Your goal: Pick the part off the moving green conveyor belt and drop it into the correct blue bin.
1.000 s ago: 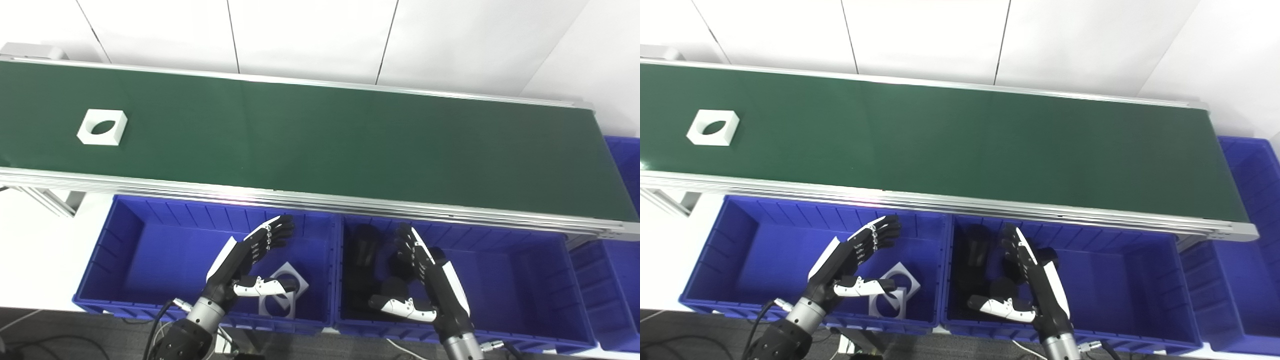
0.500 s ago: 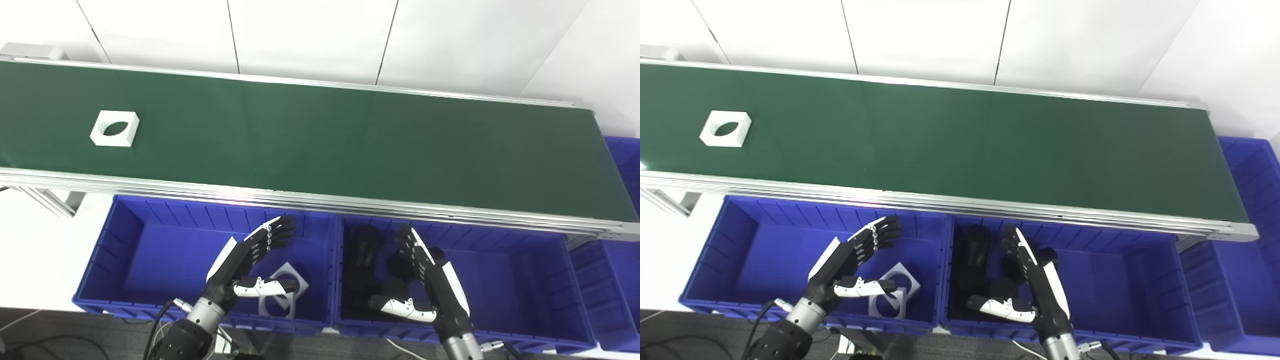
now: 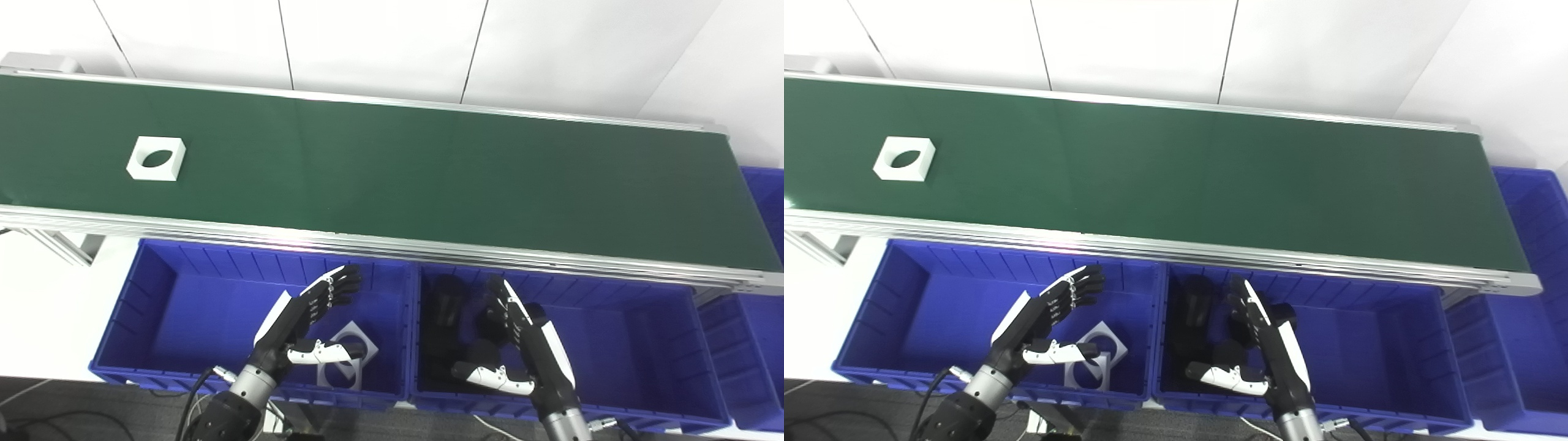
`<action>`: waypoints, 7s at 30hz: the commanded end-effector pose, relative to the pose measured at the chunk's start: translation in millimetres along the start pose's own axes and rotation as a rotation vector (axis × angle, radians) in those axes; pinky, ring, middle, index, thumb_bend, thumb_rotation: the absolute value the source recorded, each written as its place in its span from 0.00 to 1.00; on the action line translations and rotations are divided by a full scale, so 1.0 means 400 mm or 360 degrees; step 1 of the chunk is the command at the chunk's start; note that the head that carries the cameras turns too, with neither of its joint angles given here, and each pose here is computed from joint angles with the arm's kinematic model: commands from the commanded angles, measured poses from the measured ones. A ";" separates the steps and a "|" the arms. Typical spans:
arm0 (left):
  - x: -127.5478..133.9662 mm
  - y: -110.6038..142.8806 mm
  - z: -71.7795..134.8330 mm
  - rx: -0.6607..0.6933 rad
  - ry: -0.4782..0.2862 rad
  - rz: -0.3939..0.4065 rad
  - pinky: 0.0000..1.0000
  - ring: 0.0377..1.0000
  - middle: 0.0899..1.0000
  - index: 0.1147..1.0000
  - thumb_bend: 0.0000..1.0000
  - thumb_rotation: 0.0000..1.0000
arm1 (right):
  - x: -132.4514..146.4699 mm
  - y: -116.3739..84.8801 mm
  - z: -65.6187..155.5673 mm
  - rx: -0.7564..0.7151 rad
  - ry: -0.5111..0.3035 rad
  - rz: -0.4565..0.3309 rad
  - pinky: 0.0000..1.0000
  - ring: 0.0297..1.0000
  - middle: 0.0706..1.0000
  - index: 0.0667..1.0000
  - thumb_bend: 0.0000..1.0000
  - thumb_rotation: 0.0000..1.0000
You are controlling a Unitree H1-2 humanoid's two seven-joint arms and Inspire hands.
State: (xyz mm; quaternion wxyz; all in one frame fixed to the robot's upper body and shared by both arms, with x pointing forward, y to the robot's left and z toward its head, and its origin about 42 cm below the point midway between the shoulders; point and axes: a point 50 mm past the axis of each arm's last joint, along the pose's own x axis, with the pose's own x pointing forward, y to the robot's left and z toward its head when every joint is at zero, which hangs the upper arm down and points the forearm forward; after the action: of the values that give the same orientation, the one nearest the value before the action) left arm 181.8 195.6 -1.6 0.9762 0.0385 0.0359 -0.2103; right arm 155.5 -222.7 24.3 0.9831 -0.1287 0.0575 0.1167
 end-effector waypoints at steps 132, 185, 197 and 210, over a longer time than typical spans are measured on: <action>0.482 0.555 0.432 0.1603 -0.0212 0.0241 0.49 0.50 0.42 0.45 0.52 0.00 | 0.047 -0.056 0.044 0.0034 -0.0341 -0.0094 0.86 0.88 0.88 0.92 0.89 0.42; 0.088 0.162 0.140 0.1067 0.0095 -0.0261 0.48 0.40 0.46 0.46 0.50 0.00 | 0.039 -0.010 0.105 0.0053 -0.0275 -0.0137 0.86 0.87 0.87 0.92 0.91 0.45; 0.104 0.147 0.150 0.1195 0.0418 -0.0297 0.78 0.88 0.91 0.91 0.68 0.21 | 0.037 -0.004 0.103 0.0036 -0.0261 -0.0137 0.87 0.88 0.87 0.92 0.90 0.45; 0.051 0.089 0.163 0.0097 -0.0332 -0.0140 0.75 0.79 0.81 0.82 0.88 0.54 | 0.023 -0.011 0.097 0.0016 -0.0238 -0.0118 0.90 0.89 0.88 0.93 0.89 0.45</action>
State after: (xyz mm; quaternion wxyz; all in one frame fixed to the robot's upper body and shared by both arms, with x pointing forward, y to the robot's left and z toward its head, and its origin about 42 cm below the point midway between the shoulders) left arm 217.4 215.7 56.3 0.9619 0.0626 -0.0324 -0.2641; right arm 166.5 -213.6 50.7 0.9894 -0.1150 0.0044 0.0889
